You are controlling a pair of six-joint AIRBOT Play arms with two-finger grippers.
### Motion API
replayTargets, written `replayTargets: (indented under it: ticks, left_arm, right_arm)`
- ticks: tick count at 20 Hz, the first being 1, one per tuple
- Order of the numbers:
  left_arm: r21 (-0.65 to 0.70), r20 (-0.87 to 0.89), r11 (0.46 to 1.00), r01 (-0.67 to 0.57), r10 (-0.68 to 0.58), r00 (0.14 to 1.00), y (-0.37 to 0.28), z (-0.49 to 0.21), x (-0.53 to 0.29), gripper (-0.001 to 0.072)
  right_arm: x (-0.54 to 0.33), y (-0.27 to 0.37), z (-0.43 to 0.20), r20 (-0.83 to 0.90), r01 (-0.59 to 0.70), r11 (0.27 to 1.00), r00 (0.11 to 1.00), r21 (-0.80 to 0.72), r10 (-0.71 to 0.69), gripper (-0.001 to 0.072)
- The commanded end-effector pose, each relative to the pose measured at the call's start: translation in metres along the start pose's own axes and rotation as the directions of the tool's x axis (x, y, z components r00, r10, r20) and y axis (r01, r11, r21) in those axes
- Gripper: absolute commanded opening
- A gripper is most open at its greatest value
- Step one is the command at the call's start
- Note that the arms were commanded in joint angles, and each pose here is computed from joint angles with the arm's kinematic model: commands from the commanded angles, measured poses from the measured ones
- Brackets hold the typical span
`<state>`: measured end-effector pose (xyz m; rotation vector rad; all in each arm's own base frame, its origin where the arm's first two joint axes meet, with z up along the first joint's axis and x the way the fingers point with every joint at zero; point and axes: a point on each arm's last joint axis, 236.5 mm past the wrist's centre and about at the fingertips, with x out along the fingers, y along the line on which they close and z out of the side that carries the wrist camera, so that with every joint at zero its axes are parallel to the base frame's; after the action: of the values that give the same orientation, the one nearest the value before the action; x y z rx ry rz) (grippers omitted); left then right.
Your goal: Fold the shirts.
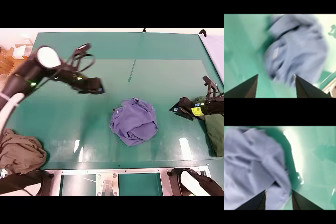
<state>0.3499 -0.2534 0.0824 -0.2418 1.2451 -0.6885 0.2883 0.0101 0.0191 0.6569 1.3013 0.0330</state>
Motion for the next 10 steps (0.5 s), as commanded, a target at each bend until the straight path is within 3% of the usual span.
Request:
replayTargets:
  ticks: [1, 5, 7, 10]
  left_arm:
    - [-0.137, -0.112, 0.99, -0.006, -0.01, 0.994, 0.037, -0.066, 0.008, 0.052]
    - [-0.348, -0.046, 0.919, 0.184, -0.212, 0.976, 0.031, -0.117, 0.086, 0.0521]
    - [-0.389, -0.007, 0.888, 0.245, -0.268, 0.963, 0.026, -0.126, 0.112, 0.052]
    - [-0.41, 0.005, 0.86, 0.303, -0.33, 0.944, 0.008, -0.128, 0.148, 0.052]
  right_arm:
    - [0.016, -0.021, 0.007, -0.078, -0.042, 0.998, 0.996, 0.053, 0.046, 0.0414]
    - [0.063, -0.003, 0.005, -0.203, -0.194, 0.98, 0.959, 0.043, 0.199, 0.0419]
    - [0.084, 0.011, 0.005, -0.23, -0.261, 0.964, 0.936, 0.046, 0.265, 0.0445]
    - [0.115, 0.02, -0.004, -0.285, -0.265, 0.964, 0.922, 0.034, 0.263, 0.0445]
